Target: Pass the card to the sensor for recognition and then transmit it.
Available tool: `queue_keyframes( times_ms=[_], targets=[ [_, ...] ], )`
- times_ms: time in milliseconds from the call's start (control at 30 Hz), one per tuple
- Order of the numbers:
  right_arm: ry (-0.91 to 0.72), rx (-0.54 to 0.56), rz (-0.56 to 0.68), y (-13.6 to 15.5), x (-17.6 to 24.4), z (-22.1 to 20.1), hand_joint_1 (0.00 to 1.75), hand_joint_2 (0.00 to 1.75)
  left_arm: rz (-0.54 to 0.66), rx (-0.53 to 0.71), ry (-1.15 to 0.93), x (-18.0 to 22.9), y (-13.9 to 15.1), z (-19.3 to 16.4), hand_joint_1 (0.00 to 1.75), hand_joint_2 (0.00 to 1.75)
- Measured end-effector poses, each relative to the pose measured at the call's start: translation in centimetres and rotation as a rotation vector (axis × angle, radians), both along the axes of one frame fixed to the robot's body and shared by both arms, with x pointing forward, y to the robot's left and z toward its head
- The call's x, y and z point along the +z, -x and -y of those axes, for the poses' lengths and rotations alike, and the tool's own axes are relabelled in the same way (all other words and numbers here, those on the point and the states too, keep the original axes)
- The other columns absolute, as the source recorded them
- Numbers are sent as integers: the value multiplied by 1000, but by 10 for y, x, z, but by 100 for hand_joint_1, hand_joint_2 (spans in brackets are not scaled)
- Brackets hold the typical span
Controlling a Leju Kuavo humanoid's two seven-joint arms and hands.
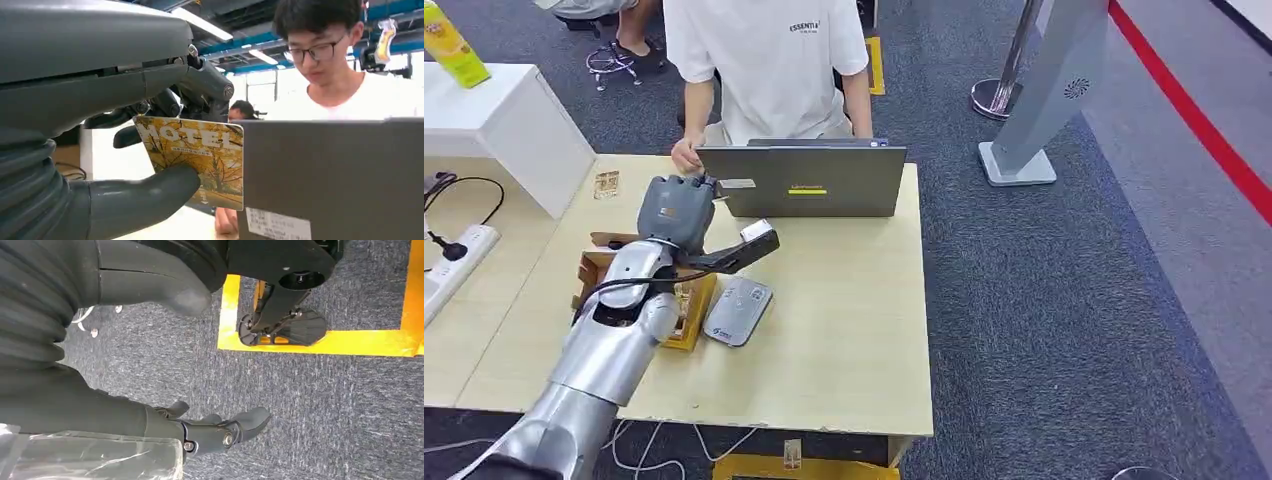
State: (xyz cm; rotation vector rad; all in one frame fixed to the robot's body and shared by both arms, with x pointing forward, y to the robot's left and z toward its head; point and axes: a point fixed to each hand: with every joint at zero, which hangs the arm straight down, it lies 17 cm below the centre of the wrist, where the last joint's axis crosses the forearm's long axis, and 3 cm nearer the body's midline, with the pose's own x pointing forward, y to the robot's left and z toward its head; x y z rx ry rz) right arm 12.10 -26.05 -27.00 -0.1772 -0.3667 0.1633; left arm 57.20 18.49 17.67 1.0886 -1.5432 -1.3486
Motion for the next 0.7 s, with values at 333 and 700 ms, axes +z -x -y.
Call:
queue_keyframes(
  times_ms=[333,700],
  targets=[
    [-9,-33,-9,3,0,-4,0,175,-55,-18,-2,-24,14,5,175,175],
    [-22,-89,-7,7,-1,-5,0,175,4,-106,13,-25,65,22,175,175]
  ],
)
